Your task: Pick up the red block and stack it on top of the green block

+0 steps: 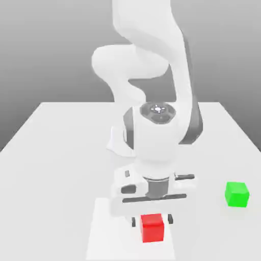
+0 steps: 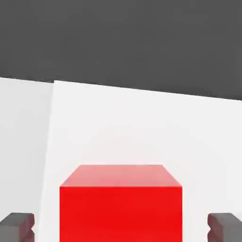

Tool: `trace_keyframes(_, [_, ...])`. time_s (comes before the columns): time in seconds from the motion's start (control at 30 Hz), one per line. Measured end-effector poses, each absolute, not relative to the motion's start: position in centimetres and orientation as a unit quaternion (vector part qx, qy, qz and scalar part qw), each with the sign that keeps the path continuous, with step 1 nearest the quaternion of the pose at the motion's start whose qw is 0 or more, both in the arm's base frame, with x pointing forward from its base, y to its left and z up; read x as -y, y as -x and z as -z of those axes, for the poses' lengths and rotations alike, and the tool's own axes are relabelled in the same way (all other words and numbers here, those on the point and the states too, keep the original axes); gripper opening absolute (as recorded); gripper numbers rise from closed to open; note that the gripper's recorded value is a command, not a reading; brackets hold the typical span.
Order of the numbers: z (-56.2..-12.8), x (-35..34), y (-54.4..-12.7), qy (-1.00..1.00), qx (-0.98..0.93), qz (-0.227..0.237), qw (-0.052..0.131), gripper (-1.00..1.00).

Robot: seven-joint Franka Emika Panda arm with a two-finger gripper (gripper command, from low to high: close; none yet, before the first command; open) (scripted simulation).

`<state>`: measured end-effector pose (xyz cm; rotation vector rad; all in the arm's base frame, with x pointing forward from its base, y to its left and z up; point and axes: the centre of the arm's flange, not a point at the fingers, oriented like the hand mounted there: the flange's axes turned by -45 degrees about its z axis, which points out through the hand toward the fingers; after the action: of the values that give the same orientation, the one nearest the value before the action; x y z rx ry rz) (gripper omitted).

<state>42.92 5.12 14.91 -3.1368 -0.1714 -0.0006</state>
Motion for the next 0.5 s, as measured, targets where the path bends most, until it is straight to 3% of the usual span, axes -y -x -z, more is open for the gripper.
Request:
trace_keyframes(0.17, [-14.8,-5.1,-42.9,0.999,0.054,0.0,0.0,-1.0])
trace_keyframes(0.33, [-19.8,-5.1,-42.9,0.999,0.055,0.0,0.0,-1.0])
trace_keyframes(0.5, [-21.8,-11.1,-41.7,0.999,0.046,0.0,0.007,-1.0])
